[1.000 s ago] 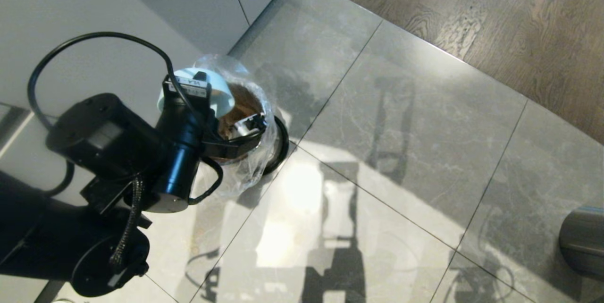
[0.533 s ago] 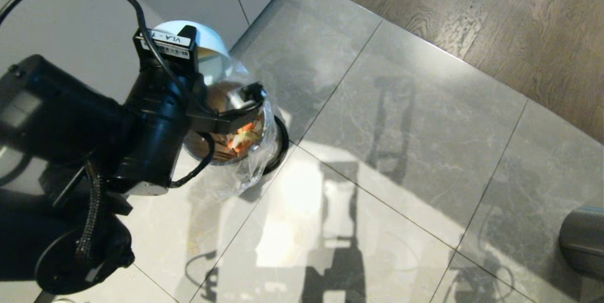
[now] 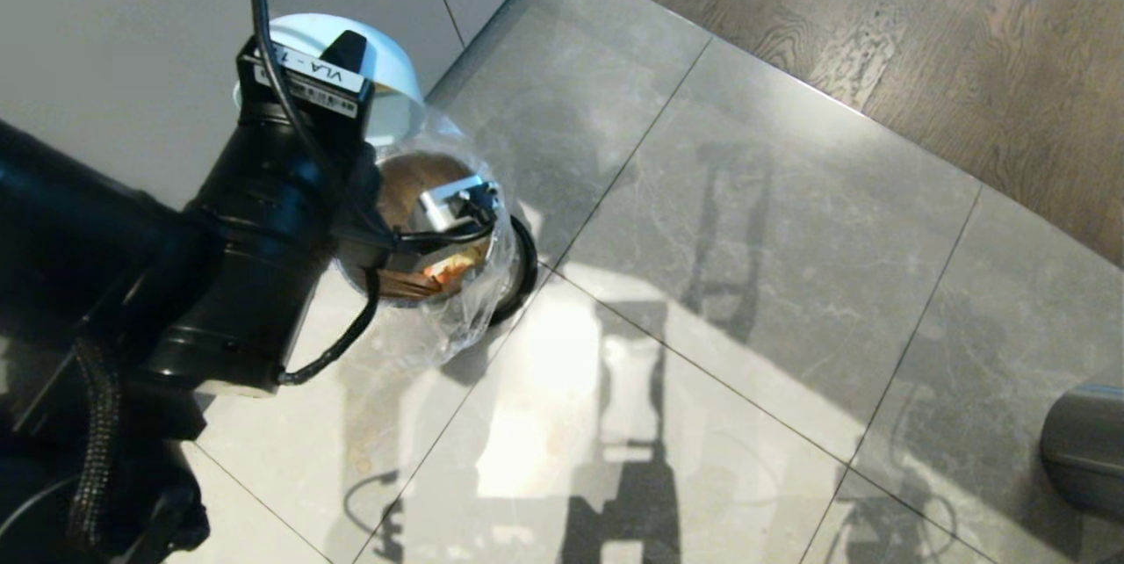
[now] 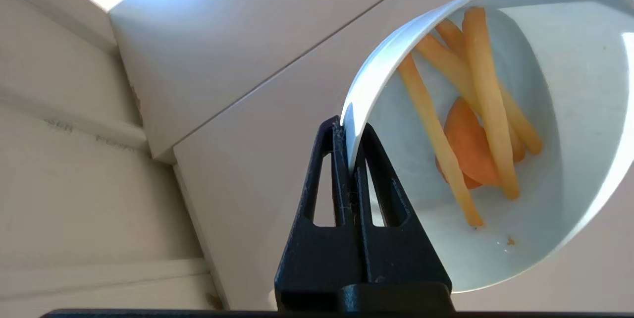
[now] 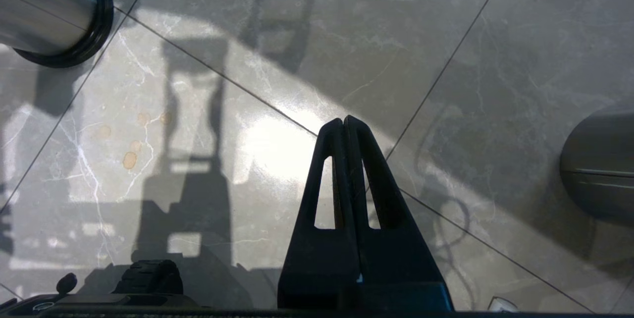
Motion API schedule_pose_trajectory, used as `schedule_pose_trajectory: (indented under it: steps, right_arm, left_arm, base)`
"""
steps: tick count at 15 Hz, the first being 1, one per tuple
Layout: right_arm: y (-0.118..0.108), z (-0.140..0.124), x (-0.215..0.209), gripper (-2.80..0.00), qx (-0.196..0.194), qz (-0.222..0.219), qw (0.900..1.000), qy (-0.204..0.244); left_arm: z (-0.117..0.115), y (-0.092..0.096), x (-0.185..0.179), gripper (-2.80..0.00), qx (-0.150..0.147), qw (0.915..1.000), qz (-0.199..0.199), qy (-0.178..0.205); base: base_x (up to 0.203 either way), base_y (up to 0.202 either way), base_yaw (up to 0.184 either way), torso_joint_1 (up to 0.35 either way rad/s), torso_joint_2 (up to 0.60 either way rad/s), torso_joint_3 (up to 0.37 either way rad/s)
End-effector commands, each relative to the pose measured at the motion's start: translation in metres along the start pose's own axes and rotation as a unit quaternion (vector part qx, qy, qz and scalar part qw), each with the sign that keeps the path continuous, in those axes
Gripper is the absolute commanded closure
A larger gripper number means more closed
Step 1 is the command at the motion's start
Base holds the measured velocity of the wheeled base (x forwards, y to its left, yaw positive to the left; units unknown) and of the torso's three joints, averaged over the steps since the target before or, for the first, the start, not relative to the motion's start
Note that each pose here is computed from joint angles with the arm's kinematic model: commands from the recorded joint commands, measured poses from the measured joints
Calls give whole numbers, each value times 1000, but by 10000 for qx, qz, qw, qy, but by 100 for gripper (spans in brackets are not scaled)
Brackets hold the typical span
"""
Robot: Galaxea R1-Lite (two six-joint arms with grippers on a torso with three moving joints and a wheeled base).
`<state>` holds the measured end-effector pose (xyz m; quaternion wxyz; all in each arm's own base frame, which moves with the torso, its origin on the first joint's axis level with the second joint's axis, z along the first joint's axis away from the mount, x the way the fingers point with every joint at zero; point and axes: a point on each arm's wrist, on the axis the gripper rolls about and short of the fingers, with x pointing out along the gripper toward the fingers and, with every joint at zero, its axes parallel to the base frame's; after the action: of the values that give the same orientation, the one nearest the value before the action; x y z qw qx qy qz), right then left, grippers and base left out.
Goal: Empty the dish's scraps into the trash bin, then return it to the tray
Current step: Pour the leftover food from the bowl into the trash can
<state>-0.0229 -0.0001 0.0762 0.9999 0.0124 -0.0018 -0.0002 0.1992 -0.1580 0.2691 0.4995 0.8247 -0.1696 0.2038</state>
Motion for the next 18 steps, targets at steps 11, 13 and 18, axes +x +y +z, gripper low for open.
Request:
schedule_pose_trajectory:
  steps: [11, 13, 18]
  right_arm:
    - [0, 0, 0, 0, 5, 2, 10000, 3]
    - [0, 0, 0, 0, -2, 2, 10000, -5]
    - [0, 0, 0, 0, -2, 2, 10000, -5]
  left_arm:
    - [-33, 26, -8, 0, 500, 9960, 671, 329]
    - [-34, 25, -10, 0, 534, 9958, 679, 309]
    - [-37, 27, -12, 0, 549, 9947, 830, 252]
  base:
    - [0, 0, 0, 0, 0, 0]
    - [0, 0, 0, 0, 0, 0]
    - [0, 0, 0, 0, 0, 0]
